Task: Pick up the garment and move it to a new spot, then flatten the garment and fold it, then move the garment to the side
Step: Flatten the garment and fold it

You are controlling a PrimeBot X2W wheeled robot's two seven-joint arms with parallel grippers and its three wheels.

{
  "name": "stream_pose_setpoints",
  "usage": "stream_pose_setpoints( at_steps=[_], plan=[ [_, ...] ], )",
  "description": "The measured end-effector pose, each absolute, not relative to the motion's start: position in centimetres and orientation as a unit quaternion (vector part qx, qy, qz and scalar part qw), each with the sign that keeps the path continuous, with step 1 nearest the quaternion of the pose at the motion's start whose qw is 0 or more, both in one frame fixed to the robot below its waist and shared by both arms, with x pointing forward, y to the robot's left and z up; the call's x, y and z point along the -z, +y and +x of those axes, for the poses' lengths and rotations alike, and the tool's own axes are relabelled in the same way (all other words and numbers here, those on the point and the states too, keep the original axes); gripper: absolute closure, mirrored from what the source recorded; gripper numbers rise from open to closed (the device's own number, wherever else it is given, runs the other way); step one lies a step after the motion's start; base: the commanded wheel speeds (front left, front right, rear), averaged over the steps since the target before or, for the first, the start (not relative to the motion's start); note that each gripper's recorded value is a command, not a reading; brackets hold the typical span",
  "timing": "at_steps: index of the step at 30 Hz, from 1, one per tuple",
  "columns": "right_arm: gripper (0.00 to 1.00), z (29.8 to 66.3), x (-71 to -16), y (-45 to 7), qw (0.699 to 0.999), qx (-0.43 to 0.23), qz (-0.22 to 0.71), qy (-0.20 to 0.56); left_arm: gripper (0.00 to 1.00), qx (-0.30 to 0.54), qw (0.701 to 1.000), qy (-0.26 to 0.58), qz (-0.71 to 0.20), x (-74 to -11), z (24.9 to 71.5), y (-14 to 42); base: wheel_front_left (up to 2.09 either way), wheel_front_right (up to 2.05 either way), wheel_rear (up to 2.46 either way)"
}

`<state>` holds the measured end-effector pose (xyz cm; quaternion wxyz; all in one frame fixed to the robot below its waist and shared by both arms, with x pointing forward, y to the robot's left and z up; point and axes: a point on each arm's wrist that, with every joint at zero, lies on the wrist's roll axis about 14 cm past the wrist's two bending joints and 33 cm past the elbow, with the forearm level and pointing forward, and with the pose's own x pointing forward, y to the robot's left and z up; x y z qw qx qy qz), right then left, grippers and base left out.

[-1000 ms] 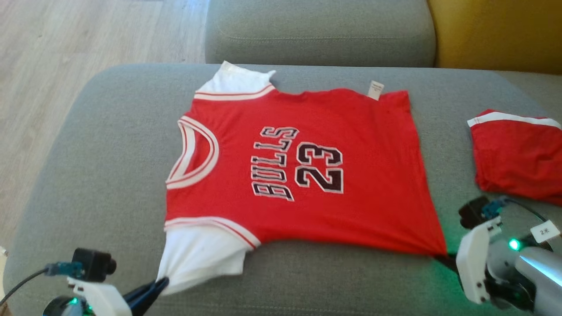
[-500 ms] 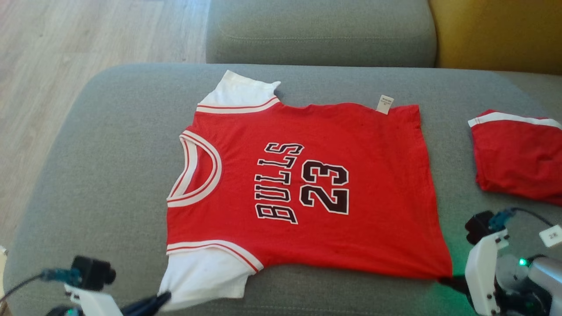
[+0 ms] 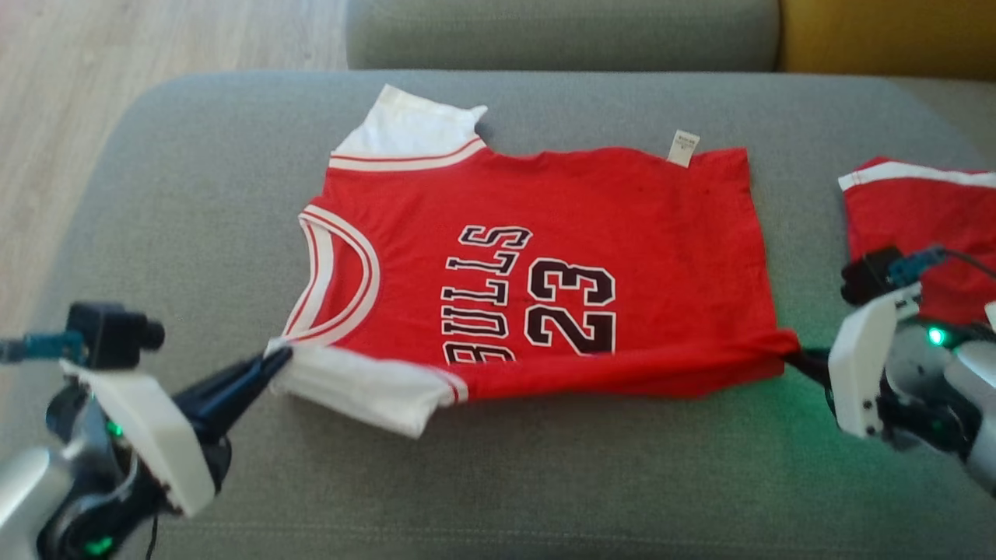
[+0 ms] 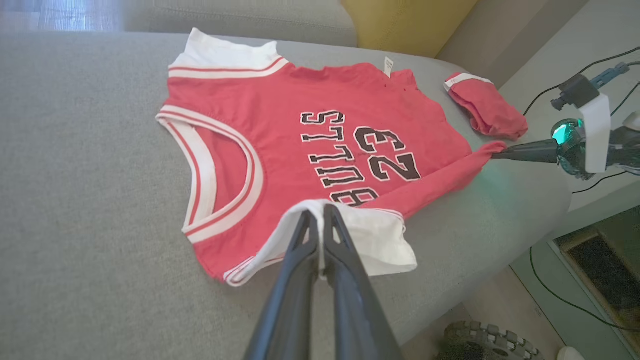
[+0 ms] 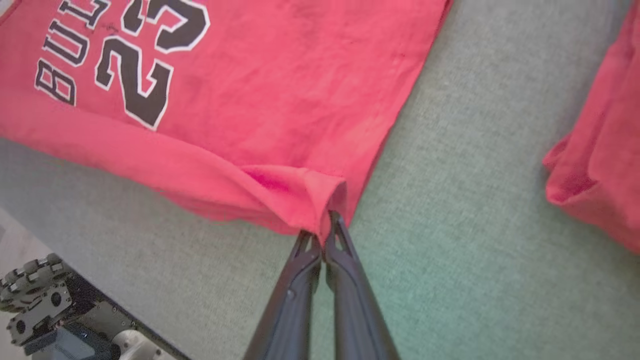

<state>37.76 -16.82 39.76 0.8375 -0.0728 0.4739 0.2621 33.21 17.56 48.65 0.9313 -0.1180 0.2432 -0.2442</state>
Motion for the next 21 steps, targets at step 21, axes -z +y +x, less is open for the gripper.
stream_pose_setpoints(
  at_steps=[21],
  plan=[
    [1.0, 42.6, -37.7, -15.9, 0.856, -0.245, -0.062, 0.451, 1.0, 0.237, 0.947, 0.187, -0.107, -48.5, 43.8, 15.8, 0.0, 0.0, 0.0]
  ],
)
